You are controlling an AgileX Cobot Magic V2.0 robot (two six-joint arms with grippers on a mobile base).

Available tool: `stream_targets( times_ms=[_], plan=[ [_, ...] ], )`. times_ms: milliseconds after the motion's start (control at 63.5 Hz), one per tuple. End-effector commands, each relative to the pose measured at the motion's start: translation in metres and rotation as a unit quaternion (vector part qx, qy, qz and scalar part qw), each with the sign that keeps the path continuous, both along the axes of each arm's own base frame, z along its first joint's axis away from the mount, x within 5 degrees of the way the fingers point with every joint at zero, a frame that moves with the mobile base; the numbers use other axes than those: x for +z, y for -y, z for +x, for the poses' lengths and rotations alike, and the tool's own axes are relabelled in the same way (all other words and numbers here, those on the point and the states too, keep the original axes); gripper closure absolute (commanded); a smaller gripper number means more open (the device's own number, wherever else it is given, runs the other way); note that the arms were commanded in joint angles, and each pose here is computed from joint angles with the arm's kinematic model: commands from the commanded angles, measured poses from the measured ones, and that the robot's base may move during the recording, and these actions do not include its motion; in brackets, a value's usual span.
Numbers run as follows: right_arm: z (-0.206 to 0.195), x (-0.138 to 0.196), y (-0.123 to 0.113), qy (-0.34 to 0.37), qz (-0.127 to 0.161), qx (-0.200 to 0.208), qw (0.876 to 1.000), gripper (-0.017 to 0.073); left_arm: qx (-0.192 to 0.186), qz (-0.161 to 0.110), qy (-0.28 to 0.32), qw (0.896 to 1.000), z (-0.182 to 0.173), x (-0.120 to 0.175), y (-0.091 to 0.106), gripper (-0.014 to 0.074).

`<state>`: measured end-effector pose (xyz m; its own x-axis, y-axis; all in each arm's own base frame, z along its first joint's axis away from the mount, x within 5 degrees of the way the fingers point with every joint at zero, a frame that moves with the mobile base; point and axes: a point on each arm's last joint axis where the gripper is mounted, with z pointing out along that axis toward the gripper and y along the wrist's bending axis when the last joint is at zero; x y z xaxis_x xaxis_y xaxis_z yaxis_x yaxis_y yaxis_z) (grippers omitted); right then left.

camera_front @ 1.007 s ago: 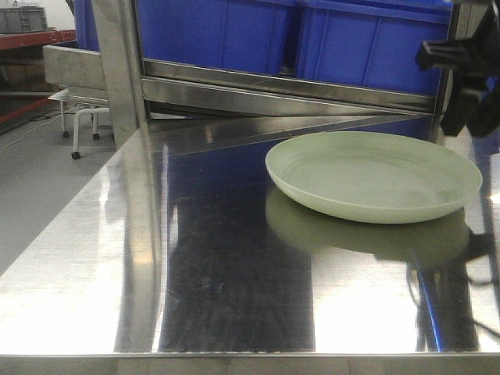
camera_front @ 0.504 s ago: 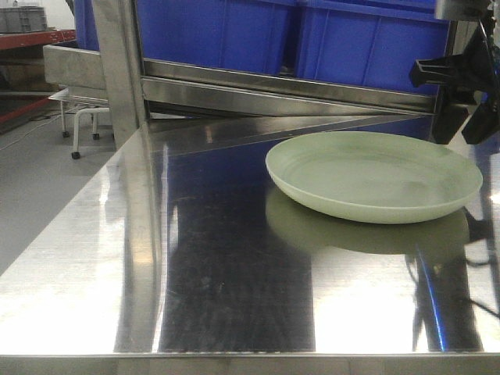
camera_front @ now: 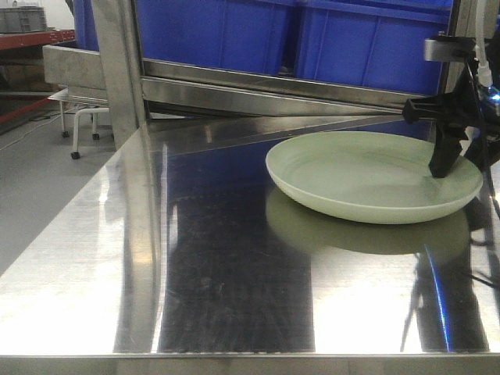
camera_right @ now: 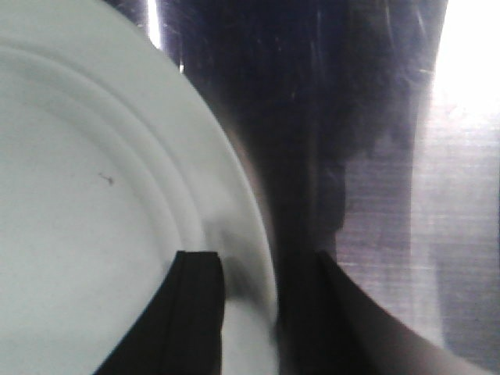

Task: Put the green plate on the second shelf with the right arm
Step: 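Lower the right gripper and pinch the plate's rim, then lift the plate upright off the table with the right gripper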

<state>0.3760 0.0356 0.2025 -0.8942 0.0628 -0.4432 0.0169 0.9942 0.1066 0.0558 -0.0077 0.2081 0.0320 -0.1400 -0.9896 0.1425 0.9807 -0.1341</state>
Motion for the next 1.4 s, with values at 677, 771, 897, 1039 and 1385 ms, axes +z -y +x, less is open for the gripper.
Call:
stream_targets(
  times_ms=[677, 771, 897, 1039, 1385],
  plan=[
    [-0.063, 0.153, 0.007, 0.211, 0.013, 0.000, 0.977, 0.0508, -0.001, -0.010, 0.031, 0.999, 0.000, -0.005, 0.000, 0.0463],
    [-0.091, 0.179, 0.010, 0.266, 0.017, -0.002, 0.964, 0.0508, -0.001, -0.010, 0.031, 0.999, 0.000, -0.005, 0.000, 0.0463],
    [-0.141, 0.205, 0.014, 0.345, 0.022, -0.005, 0.938, 0.0508, -0.001, -0.010, 0.031, 0.999, 0.000, -0.005, 0.000, 0.0463],
    [-0.198, 0.205, 0.019, 0.403, 0.022, -0.006, 0.915, 0.0508, -0.001, -0.010, 0.031, 0.999, 0.000, -0.005, 0.000, 0.0463],
    [-0.300, 0.185, 0.028, 0.514, 0.016, -0.007, 0.858, 0.0508, -0.001, -0.010, 0.031, 0.999, 0.000, -0.005, 0.000, 0.0463]
  ],
)
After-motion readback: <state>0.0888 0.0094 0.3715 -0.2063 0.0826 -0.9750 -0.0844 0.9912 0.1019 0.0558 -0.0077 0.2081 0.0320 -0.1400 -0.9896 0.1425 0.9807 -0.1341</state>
